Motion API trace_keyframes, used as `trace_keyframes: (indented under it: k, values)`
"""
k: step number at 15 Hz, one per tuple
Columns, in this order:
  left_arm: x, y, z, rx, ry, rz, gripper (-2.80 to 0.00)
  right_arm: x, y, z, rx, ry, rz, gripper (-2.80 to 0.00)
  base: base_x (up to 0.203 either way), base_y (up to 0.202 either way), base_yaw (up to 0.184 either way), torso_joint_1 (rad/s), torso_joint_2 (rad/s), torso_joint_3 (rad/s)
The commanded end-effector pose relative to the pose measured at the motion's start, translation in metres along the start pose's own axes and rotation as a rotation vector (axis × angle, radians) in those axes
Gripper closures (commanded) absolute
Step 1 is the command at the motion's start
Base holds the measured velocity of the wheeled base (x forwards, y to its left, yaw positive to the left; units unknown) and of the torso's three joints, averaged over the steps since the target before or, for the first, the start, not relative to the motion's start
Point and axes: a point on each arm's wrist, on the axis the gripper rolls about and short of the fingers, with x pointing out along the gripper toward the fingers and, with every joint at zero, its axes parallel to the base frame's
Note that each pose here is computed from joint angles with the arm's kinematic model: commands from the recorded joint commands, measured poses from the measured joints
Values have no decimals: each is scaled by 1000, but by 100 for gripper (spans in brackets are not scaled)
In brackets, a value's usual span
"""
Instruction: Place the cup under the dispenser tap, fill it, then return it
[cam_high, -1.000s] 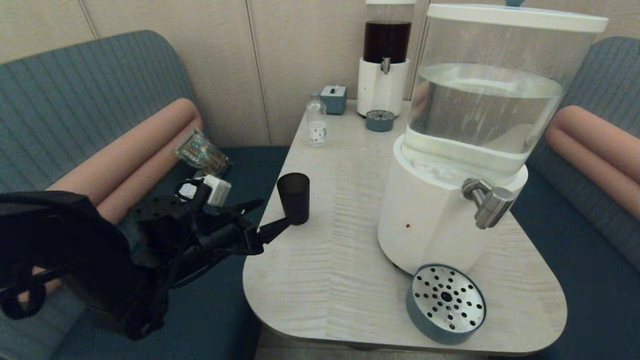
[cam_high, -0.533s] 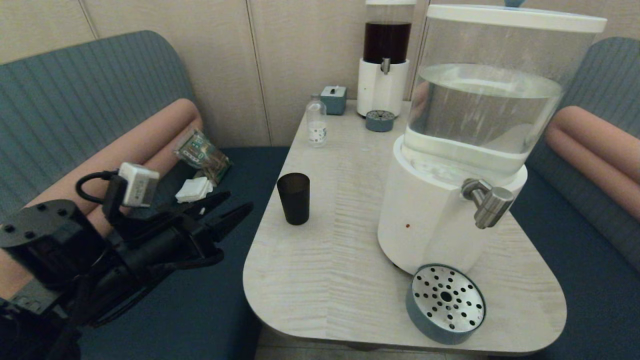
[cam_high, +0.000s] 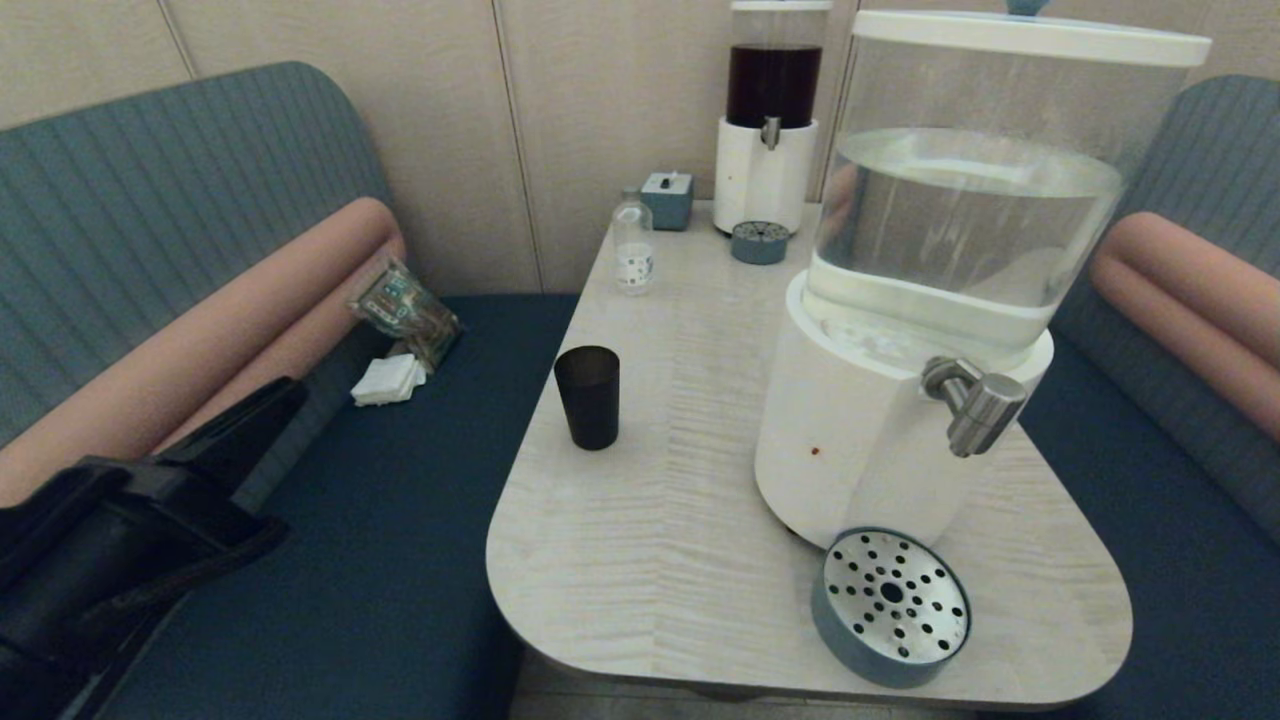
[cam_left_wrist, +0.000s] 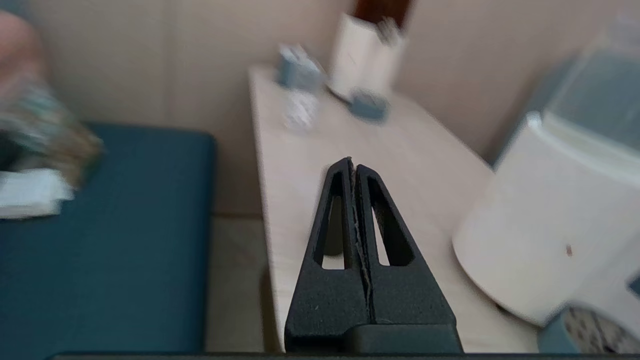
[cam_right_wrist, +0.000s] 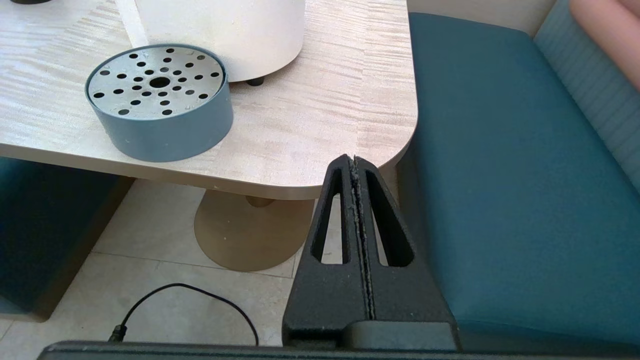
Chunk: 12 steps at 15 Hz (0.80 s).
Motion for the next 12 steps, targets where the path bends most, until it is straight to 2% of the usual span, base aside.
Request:
trace_keyframes:
  k: [1,4,9,12]
  values:
    - [-34,-3,19,7,-125,18,0,0,0,0,-1,1,0,0,0,0,0,0,0,0]
    - [-73,-7,34,24,-235,42,0,0,0,0,-1,1,0,0,0,0,0,0,0,0]
    - [-141,-17,35,44,-288,75,0,0,0,0,-1,1,0,0,0,0,0,0,0,0]
    - [-175,-21,24,67,-300,106,0,0,0,0,-1,1,0,0,0,0,0,0,0,0]
